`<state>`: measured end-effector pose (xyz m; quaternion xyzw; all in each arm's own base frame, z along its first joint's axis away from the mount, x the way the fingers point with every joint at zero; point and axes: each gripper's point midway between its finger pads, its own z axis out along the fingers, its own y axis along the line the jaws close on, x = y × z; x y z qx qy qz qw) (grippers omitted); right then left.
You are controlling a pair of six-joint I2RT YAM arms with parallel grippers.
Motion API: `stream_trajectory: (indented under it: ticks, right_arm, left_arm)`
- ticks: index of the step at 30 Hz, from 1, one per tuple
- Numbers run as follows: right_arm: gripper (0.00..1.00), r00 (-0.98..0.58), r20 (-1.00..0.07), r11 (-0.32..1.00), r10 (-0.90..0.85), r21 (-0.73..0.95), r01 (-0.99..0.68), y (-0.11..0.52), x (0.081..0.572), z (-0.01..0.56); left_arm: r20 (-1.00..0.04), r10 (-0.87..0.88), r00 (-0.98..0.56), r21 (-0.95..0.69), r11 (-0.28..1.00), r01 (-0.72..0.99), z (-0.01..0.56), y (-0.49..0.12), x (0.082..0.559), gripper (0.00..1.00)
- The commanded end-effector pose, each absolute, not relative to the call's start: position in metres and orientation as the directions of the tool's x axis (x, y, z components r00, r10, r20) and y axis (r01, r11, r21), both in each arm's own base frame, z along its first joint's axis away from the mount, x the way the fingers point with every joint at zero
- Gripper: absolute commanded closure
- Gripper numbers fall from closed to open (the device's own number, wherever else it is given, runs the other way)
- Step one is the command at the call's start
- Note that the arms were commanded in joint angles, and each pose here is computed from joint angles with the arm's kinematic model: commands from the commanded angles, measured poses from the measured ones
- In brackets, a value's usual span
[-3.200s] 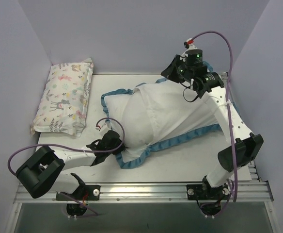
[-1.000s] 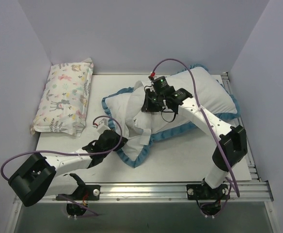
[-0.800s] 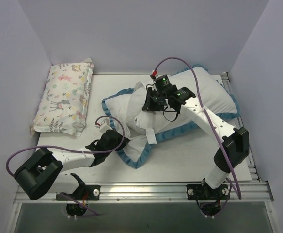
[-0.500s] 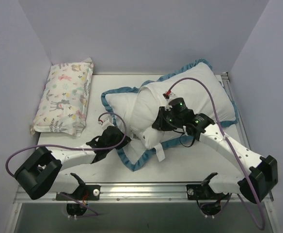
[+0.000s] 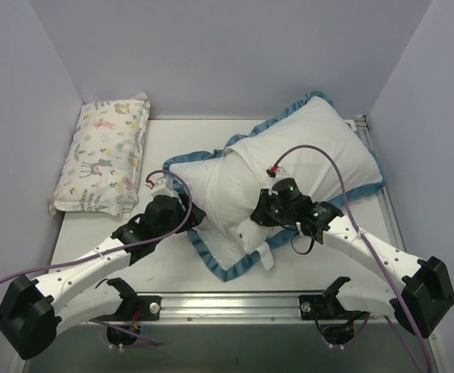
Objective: Remove the pillowcase from the pillow
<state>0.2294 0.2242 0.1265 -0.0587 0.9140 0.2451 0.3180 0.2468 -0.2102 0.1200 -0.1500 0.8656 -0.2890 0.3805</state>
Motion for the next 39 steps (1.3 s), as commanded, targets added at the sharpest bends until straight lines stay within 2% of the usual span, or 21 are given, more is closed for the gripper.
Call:
stream_trajectory:
  ticks: [1, 3, 7, 12, 13, 14, 16, 17, 18, 21, 27, 31, 37, 38, 39]
  right_arm:
    - [1.0, -0.77, -0.638, 0.925, 0.018, 0.304, -0.23, 0.21, 0.24, 0.123]
    - [1.0, -0.772, -0.635, 0.923, 0.007, 0.301, -0.239, 0.212, 0.238, 0.123]
    - [1.0, -0.764, -0.645, 0.94, 0.002, 0.262, -0.218, 0.207, 0.242, 0.122]
    - [1.0, -0.759, -0.651, 0.946, -0.01, 0.24, -0.219, 0.207, 0.243, 0.125]
    - [1.0, -0.755, -0.655, 0.946, -0.009, 0.239, -0.219, 0.206, 0.243, 0.128]
    - [1.0, -0.749, -0.663, 0.948, -0.008, 0.233, -0.216, 0.204, 0.243, 0.13]
    - [1.0, -0.738, -0.675, 0.952, -0.008, 0.22, -0.212, 0.197, 0.242, 0.137]
    - [1.0, -0.733, -0.68, 0.954, -0.005, 0.217, -0.208, 0.194, 0.242, 0.14]
    - [1.0, -0.73, -0.684, 0.96, -0.01, 0.198, -0.198, 0.188, 0.241, 0.141]
    - [1.0, -0.728, -0.685, 0.967, 0.006, 0.189, -0.17, 0.174, 0.24, 0.143]
    - [1.0, -0.707, -0.703, 0.97, 0.079, 0.219, -0.109, 0.143, 0.236, 0.156]
    - [1.0, -0.679, -0.727, 0.969, 0.097, 0.226, -0.103, 0.13, 0.23, 0.173]
    - [1.0, -0.66, -0.742, 0.956, 0.118, 0.265, -0.128, 0.129, 0.224, 0.197]
    - [1.0, -0.661, -0.74, 0.952, 0.121, 0.276, -0.135, 0.131, 0.224, 0.199]
    - [1.0, -0.668, -0.733, 0.939, 0.127, 0.305, -0.157, 0.138, 0.223, 0.203]
  left_arm:
    - [-0.672, -0.43, -0.603, -0.558, 0.83, 0.03, 0.158, -0.202, 0.255, 0.28]
    - [-0.689, -0.405, -0.601, -0.544, 0.837, 0.059, 0.163, -0.21, 0.262, 0.22]
    - [-0.731, -0.354, -0.584, -0.505, 0.856, 0.113, 0.185, -0.23, 0.283, 0.18]
    - [-0.752, -0.303, -0.585, -0.449, 0.886, 0.118, 0.183, -0.246, 0.307, 0.19]
    - [-0.756, -0.291, -0.586, -0.431, 0.895, 0.112, 0.181, -0.246, 0.31, 0.23]
    - [-0.754, -0.286, -0.591, -0.41, 0.908, 0.084, 0.176, -0.243, 0.315, 0.39]
    - [-0.748, -0.295, -0.595, -0.366, 0.931, -0.001, 0.164, -0.222, 0.32, 0.62]
    - [-0.745, -0.327, -0.582, -0.368, 0.929, -0.051, 0.162, -0.206, 0.328, 0.77]
    - [-0.735, -0.342, -0.585, -0.36, 0.928, -0.091, 0.152, -0.193, 0.328, 0.86]
    - [-0.724, -0.406, -0.558, -0.356, 0.912, -0.202, 0.14, -0.159, 0.339, 1.0]
    - [-0.701, -0.514, -0.494, -0.342, 0.851, -0.399, 0.109, -0.111, 0.357, 1.0]
    - [-0.664, -0.559, -0.496, -0.348, 0.819, -0.456, 0.085, -0.097, 0.372, 1.0]
    - [-0.622, -0.575, -0.532, -0.443, 0.818, -0.366, 0.065, -0.125, 0.4, 1.0]
    - [-0.614, -0.573, -0.543, -0.471, 0.818, -0.33, 0.063, -0.134, 0.405, 0.98]
    - [-0.609, -0.576, -0.545, -0.558, 0.8, -0.221, 0.075, -0.155, 0.413, 0.9]
